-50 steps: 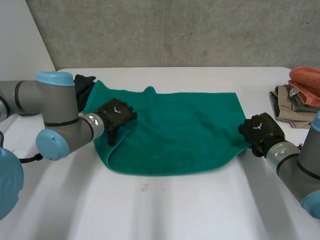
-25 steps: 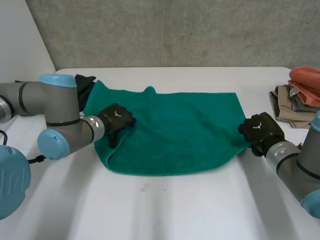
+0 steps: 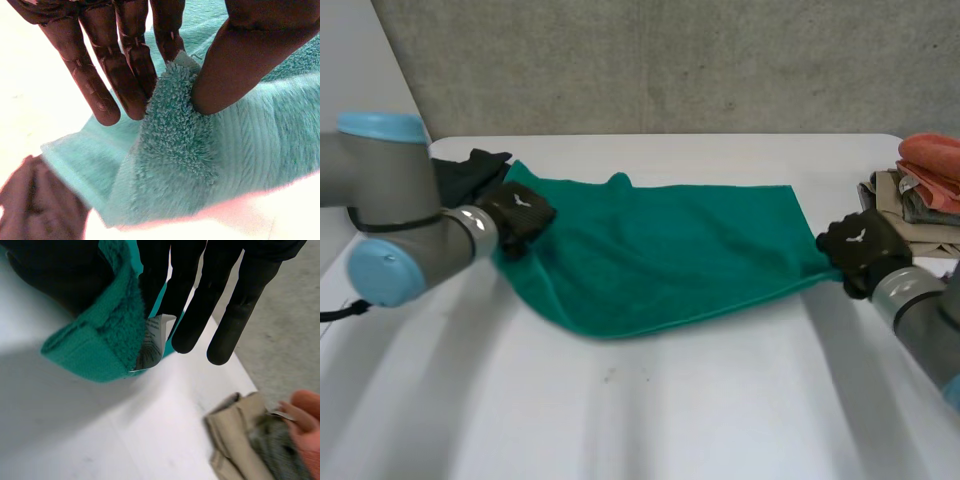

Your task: Fold the laundry.

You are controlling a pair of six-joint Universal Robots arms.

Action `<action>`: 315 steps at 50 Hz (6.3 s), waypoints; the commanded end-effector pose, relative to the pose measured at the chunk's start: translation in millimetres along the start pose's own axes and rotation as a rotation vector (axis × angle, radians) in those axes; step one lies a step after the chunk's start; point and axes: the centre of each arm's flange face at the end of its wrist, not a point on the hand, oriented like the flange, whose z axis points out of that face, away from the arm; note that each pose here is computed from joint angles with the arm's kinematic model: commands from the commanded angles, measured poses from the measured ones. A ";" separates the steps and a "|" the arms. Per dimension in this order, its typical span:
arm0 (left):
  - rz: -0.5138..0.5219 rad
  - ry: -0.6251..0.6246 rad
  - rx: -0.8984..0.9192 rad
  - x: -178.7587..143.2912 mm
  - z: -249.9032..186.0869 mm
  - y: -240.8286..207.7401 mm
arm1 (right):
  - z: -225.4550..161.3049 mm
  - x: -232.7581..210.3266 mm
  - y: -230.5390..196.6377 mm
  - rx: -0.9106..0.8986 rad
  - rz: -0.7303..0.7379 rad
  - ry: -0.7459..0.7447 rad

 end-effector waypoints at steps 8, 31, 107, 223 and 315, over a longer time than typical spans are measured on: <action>-0.062 -0.304 -0.020 -27.9 -181.5 -31.5 | -100.6 78.2 -62.3 -0.143 -0.067 -0.009; -0.124 -0.268 -0.018 18.0 -154.5 12.5 | -57.5 45.9 -1.2 -0.322 -0.143 -0.210; -0.131 -0.349 0.144 55.4 -86.2 -19.0 | -4.7 48.3 84.7 -0.264 0.255 -0.019; -0.369 -0.157 0.441 103.4 -62.5 -112.2 | -27.7 -20.7 -81.3 0.186 0.705 -0.197; -0.400 0.072 0.350 85.3 -100.7 -105.9 | -26.0 -194.1 -75.5 0.397 0.159 -0.347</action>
